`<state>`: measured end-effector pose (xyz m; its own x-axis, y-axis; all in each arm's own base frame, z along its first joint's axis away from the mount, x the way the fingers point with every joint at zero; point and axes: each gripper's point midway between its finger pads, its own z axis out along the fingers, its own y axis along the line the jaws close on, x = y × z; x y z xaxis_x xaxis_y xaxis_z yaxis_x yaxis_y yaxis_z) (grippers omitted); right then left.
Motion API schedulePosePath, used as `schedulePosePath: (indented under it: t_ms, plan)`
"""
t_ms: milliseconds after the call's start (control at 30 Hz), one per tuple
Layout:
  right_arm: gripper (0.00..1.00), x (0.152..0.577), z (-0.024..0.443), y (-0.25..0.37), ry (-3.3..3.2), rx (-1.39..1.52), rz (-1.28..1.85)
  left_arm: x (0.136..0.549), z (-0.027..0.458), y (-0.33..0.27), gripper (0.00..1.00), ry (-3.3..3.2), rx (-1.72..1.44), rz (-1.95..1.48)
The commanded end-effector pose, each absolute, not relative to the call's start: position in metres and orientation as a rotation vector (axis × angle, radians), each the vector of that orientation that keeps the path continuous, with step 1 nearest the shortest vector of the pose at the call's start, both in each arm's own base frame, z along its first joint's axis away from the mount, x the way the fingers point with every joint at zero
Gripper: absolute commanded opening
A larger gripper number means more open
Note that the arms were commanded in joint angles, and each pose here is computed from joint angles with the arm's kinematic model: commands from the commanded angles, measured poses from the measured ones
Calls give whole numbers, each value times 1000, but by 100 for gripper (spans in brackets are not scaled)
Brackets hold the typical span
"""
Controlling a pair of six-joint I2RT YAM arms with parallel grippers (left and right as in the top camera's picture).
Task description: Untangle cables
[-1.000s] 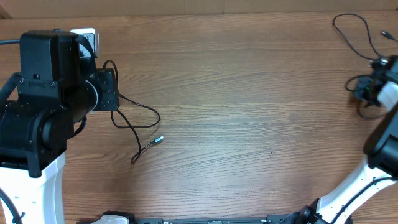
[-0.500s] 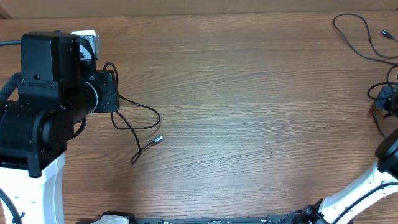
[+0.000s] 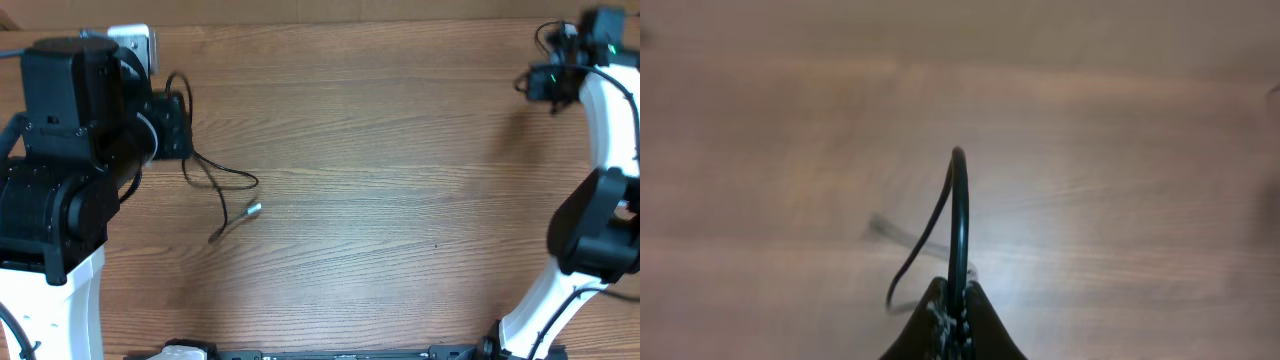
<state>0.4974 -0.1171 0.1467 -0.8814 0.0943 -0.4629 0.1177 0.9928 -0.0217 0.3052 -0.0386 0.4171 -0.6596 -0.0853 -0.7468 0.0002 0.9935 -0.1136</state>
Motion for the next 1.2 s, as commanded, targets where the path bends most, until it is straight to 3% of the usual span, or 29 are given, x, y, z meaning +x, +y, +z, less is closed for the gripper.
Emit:
schedulePosePath:
  t_ms: [0,267,733,767,833,967,1167]
  plan:
    - [4,499,264,-67,2454,136,-27,319,435,-65,4,2203,51,-269]
    - [4,446,356,66,2403,-91,399,383,452,-120,4,2045,226,-556]
    - [8,378,352,178,2504,-432,551,463,429,-218,4,1833,533,-1234]
    - [13,376,352,183,2501,-453,553,466,429,-223,4,1816,543,-1293]
    - [32,374,353,190,2493,-482,557,468,431,-231,4,1783,564,-1407]
    - [88,376,354,196,2473,-498,563,469,433,-239,4,1760,577,-1583]
    - [92,390,356,201,2361,-674,501,449,456,-243,4,1702,667,-1691]
